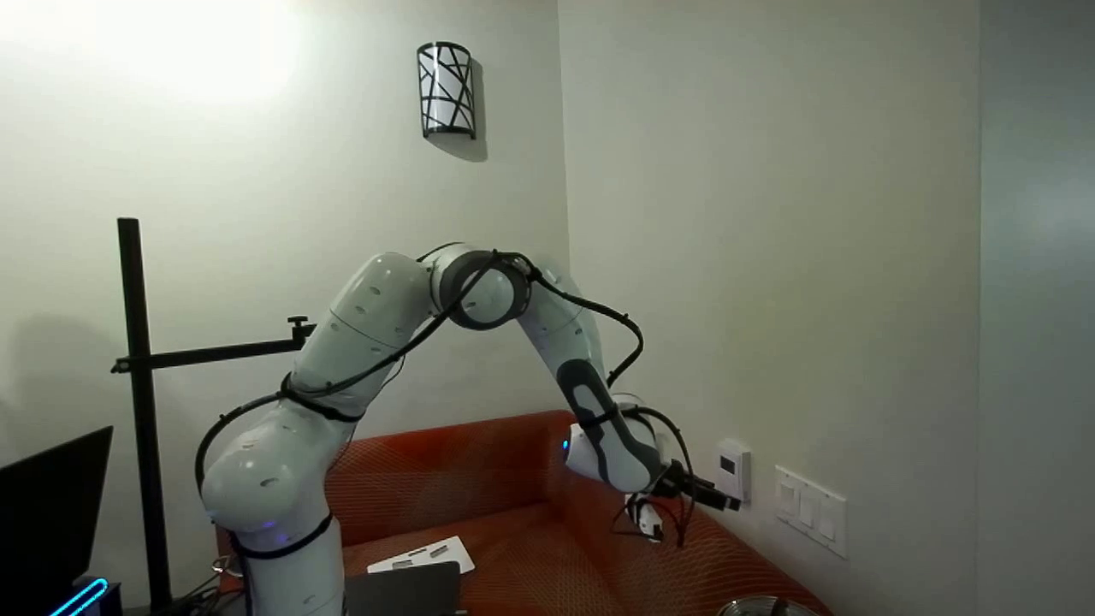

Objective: Turn on the first left light switch

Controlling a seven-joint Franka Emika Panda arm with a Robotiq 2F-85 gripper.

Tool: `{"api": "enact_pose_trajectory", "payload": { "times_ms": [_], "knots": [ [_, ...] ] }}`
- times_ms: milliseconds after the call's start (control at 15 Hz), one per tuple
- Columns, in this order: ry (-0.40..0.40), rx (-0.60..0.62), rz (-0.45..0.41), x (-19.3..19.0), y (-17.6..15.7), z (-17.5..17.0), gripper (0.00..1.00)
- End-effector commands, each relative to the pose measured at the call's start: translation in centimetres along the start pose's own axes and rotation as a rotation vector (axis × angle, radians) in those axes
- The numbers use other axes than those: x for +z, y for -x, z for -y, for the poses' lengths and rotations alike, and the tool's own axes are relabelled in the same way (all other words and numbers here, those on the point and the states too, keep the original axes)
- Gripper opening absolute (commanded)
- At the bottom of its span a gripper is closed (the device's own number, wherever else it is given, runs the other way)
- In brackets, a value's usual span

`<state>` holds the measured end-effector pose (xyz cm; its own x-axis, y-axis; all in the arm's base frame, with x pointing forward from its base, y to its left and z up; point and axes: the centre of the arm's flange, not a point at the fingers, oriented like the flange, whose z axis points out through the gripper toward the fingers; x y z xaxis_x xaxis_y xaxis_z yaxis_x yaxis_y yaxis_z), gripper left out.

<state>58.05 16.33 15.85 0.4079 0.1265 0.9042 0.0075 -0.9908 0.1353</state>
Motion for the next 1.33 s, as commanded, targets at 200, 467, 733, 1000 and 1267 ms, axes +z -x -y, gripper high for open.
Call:
{"api": "enact_pose_trajectory", "payload": {
  "times_ms": [200, 467, 733, 1000, 1267],
  "knots": [
    [-0.02, -0.075, -0.051, 2.6, -0.4, 1.0, 0.6],
    [0.022, -0.096, -0.051, 3.2, 0.2, 0.4, 0.29],
    [0.005, -0.125, -0.068, 3.6, 0.5, 0.2, 0.01],
    [-0.03, -0.159, -0.089, 3.5, -0.3, 1.3, 0.0],
    [-0.045, -0.176, -0.103, 3.5, -1.0, 2.3, 0.0]
  ]
}}
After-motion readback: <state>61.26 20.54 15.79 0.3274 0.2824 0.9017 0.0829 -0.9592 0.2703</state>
